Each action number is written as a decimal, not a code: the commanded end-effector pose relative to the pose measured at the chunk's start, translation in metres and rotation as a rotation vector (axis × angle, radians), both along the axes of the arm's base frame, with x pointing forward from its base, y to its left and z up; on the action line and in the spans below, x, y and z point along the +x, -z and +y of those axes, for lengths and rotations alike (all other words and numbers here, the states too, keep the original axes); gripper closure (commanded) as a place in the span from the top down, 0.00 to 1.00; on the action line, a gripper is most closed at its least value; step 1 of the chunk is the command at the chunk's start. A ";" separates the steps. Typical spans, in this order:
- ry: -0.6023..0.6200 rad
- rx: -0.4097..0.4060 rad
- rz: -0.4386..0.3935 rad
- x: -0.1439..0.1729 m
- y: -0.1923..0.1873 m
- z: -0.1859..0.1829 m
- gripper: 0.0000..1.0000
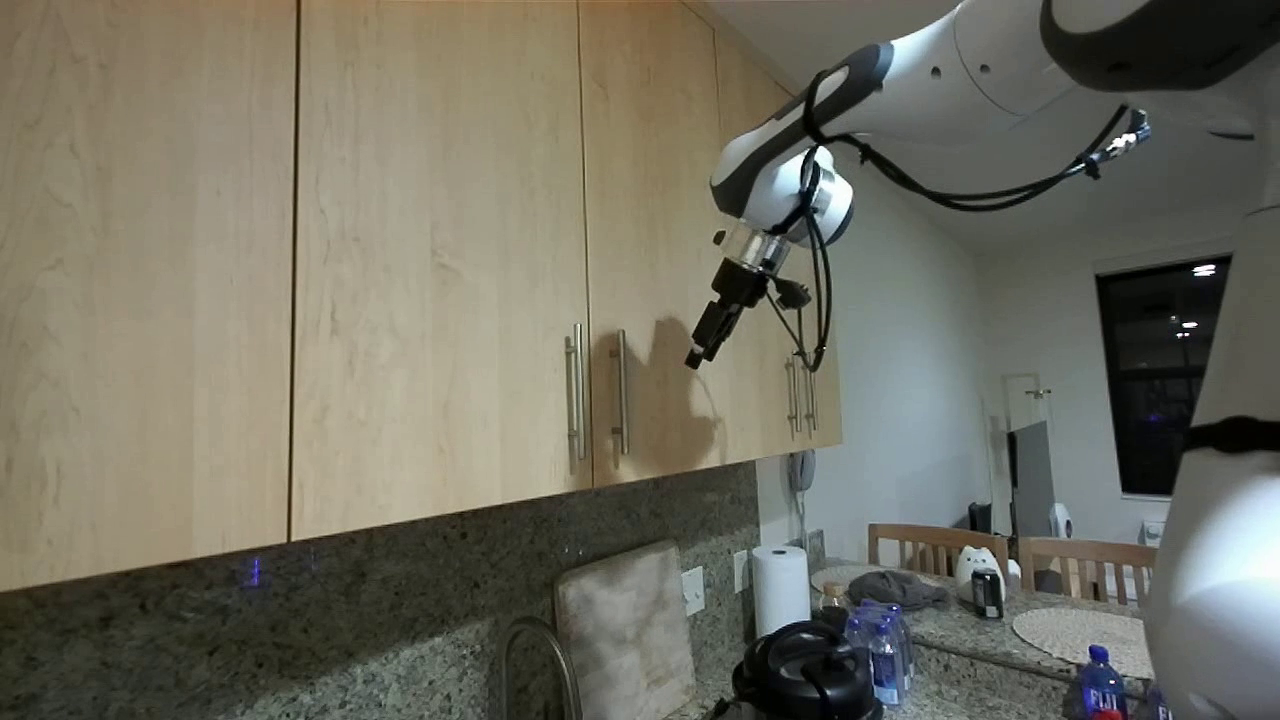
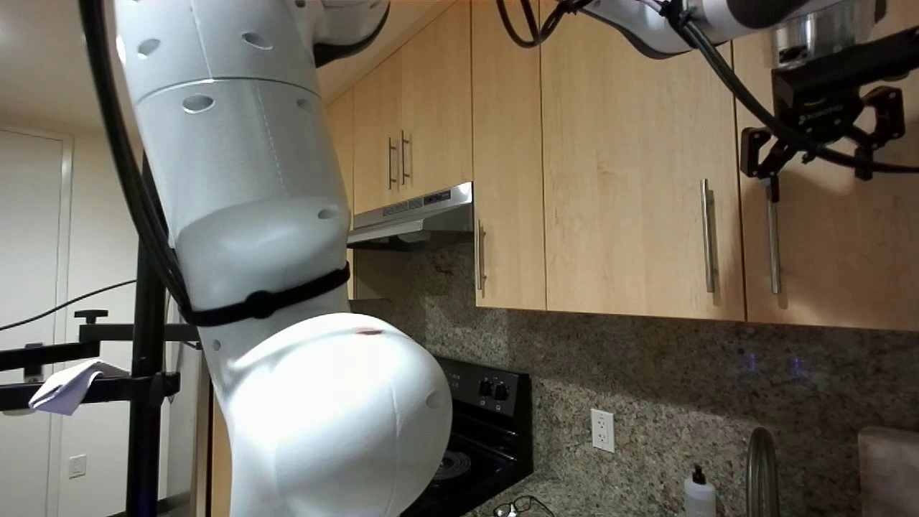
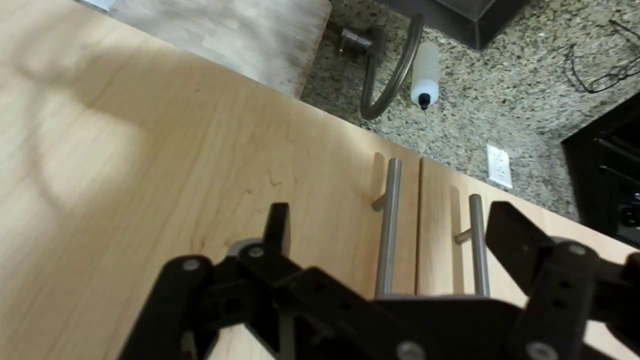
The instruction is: Open both doors of the cabinet above the sink
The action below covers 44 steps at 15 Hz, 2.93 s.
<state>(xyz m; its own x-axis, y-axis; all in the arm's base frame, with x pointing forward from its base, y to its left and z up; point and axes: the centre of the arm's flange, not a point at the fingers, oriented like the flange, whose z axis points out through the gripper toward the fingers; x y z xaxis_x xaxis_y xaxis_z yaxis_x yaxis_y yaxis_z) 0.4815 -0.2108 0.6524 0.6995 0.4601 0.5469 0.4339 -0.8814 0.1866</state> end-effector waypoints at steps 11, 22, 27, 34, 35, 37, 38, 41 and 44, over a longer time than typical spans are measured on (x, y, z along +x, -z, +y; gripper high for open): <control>0.387 0.091 0.024 0.016 0.036 0.067 1.00; 0.520 0.107 0.027 0.034 0.041 0.077 1.00; 0.706 0.102 -0.113 0.042 0.028 0.111 1.00; 0.851 0.130 -0.131 0.065 0.041 0.136 1.00; 0.849 0.137 -0.129 0.069 0.044 0.140 1.00; 0.873 0.140 -0.131 0.077 0.050 0.145 1.00; 0.899 0.143 -0.141 0.080 0.051 0.146 1.00; 0.990 0.130 -0.169 0.085 0.053 0.143 1.00; 1.068 0.114 -0.210 0.087 0.050 0.138 1.00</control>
<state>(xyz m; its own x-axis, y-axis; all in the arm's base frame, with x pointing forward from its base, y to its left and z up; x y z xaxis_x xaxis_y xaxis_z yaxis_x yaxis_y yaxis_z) 0.5610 -0.0733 0.5996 0.6362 -0.3553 0.6848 -0.5288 -0.8472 0.0517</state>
